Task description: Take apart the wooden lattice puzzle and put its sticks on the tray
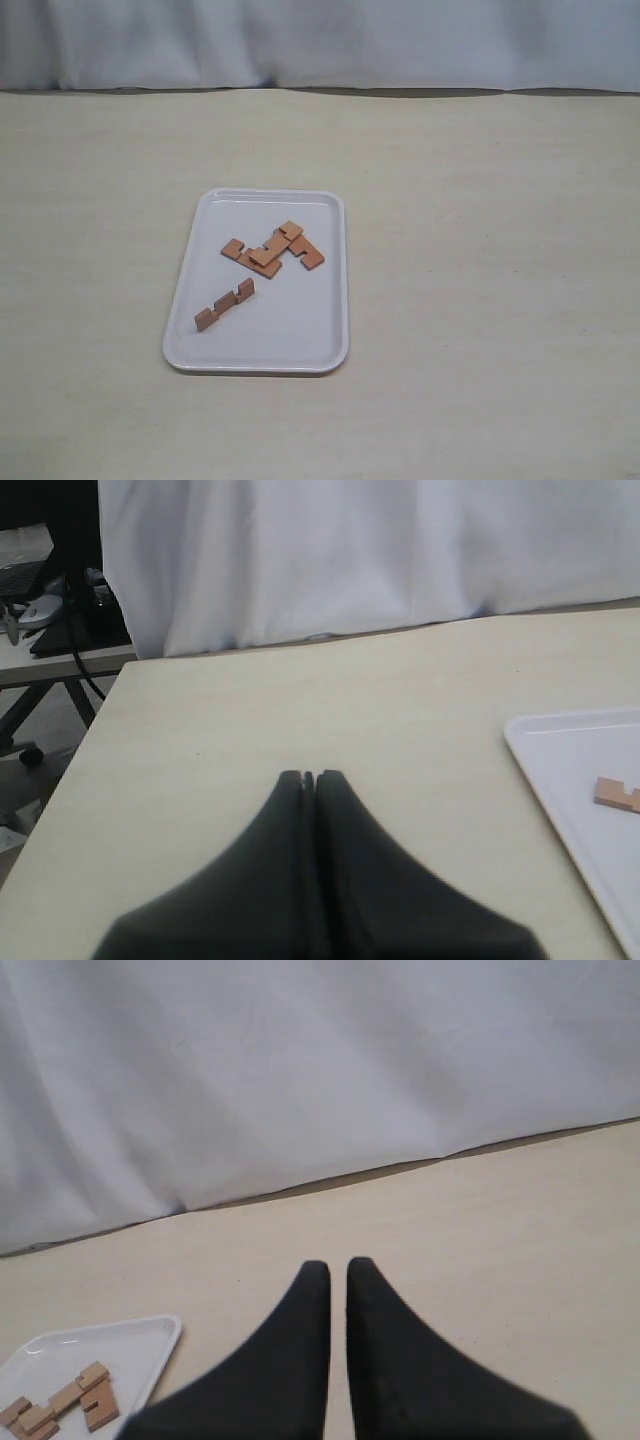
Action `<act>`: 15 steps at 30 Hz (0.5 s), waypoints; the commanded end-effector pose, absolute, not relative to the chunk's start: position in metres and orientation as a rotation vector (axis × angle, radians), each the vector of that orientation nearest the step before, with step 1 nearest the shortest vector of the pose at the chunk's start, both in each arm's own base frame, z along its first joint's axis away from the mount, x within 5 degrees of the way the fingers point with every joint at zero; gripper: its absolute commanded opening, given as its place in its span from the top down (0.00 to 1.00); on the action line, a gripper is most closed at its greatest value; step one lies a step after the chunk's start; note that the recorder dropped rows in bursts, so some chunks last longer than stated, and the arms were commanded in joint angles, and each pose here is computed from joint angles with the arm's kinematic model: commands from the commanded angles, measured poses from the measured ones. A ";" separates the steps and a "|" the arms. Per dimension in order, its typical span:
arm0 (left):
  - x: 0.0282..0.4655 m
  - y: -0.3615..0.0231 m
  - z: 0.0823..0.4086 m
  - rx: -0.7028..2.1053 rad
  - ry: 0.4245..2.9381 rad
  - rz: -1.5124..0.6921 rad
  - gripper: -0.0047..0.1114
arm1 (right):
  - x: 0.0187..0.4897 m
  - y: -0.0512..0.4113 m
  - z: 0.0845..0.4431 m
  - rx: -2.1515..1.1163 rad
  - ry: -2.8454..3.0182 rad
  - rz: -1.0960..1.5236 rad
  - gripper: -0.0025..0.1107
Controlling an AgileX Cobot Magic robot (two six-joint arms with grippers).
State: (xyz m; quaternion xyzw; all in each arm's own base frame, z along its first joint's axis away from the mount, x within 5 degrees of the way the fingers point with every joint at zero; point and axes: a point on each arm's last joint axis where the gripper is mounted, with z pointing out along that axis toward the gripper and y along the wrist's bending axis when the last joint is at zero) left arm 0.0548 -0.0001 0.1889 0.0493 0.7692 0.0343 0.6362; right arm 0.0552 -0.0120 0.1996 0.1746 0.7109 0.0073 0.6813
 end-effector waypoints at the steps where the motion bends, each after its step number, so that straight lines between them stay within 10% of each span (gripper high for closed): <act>1: 0.055 0.000 0.188 0.115 1.754 0.078 0.96 | 0.055 -0.011 0.194 0.409 1.641 0.044 0.93; 15: 0.055 0.000 0.189 0.117 1.750 0.080 0.96 | 0.052 -0.009 0.179 0.347 1.827 -0.023 0.93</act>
